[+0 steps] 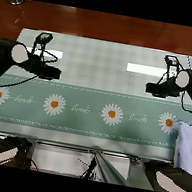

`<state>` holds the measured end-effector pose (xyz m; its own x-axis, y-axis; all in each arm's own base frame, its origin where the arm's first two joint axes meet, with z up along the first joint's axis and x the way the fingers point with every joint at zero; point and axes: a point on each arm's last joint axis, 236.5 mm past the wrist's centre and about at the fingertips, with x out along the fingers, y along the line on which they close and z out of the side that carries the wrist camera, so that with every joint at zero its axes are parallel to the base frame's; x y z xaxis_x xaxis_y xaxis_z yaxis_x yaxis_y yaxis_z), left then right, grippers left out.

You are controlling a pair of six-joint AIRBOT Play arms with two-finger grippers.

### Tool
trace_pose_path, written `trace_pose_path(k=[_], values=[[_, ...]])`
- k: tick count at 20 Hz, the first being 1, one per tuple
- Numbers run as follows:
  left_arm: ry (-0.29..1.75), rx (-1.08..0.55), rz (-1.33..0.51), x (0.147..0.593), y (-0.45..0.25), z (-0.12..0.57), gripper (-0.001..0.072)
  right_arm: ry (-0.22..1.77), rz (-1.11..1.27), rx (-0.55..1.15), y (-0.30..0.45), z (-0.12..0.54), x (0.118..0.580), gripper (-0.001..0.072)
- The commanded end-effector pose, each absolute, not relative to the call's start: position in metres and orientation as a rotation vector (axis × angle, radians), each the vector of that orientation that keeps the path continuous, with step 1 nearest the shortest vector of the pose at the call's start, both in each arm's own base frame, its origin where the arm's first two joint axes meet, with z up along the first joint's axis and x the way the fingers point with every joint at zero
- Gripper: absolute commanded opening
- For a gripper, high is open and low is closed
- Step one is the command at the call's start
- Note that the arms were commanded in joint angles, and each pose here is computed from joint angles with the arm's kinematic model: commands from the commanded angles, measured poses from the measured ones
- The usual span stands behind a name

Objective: Fold the shirts.

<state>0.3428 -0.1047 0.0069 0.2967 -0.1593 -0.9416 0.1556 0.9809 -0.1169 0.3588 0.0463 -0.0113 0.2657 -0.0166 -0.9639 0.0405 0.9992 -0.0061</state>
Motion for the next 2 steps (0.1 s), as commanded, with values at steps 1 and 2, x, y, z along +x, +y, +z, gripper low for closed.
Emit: trace_pose_path(k=[1,2], values=[[1.255,-0.002,-0.208,0.3424,-0.104,0.0063,0.0021,1.3,-0.039,0.019,0.0463,-0.011,0.359,0.0031],[1.255,-0.002,-0.208,0.3424,-0.104,0.0063,0.0021,1.3,-0.039,0.019,0.0463,-0.011,0.359,0.0031]])
